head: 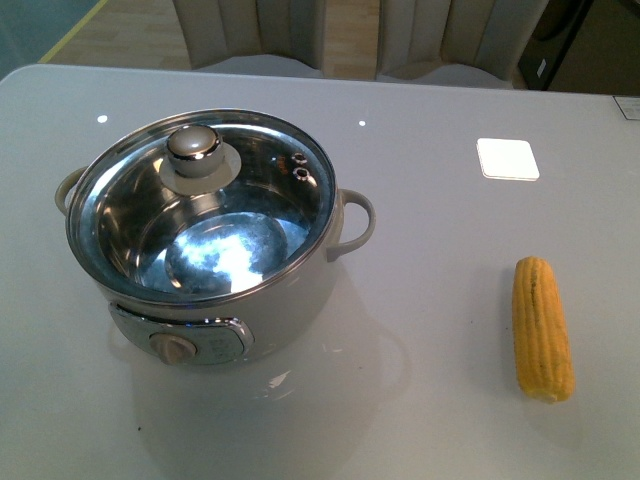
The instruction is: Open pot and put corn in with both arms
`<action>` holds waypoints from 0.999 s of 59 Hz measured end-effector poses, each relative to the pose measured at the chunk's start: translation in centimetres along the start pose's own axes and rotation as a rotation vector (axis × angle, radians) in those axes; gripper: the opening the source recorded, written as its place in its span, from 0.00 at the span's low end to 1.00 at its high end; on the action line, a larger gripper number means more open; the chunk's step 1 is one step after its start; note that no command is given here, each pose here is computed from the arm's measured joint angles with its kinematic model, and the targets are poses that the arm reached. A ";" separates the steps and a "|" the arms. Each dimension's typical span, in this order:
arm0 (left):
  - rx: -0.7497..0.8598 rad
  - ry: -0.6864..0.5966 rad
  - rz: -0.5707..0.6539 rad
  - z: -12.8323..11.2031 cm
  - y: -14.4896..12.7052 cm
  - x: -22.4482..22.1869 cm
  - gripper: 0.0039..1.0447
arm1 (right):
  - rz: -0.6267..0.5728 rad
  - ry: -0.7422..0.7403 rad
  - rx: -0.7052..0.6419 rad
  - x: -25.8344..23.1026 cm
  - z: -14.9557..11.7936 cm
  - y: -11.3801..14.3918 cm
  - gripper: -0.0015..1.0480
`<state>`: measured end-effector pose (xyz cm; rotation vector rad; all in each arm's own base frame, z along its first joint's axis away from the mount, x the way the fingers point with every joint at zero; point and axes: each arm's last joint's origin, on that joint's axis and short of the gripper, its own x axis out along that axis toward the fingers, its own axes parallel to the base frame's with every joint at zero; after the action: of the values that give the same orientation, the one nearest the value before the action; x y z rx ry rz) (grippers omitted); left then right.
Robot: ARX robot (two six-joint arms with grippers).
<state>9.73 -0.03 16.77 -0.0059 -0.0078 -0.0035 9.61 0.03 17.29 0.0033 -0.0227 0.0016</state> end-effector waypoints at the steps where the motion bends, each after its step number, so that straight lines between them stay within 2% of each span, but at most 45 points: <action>1: 0.000 0.000 0.000 0.0 0.0 0.0 0.93 | 0.000 0.000 0.000 0.0 0.0 0.0 0.91; 33: 0.000 0.003 -0.001 0.0 0.0 0.0 0.93 | 0.000 0.000 0.000 0.0 0.0 0.0 0.91; 34: 0.000 0.018 -0.001 -0.1 0.0 0.0 0.93 | 0.000 0.000 0.000 0.0 0.0 0.0 0.91; 39: 0.004 0.318 -0.002 -0.1 -0.3 0.1 0.93 | 0.000 0.000 0.000 0.0 0.0 0.0 0.91; 42: 0.010 0.430 -0.011 -0.5 -0.5 0.1 0.93 | 0.000 0.000 0.000 0.0 0.0 0.0 0.91; 47: 0.017 0.470 -0.031 -0.6 -0.8 0.1 0.93 | 0.000 0.000 0.000 0.0 0.0 0.0 0.91; 59: 0.035 0.427 -0.047 0.4 -1.2 1.9 0.93 | 0.000 0.000 0.000 0.0 0.0 0.0 0.91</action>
<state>11.58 -1.27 17.15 0.0296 0.4192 -0.0511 9.61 0.03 17.29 0.0033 -0.0227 0.0016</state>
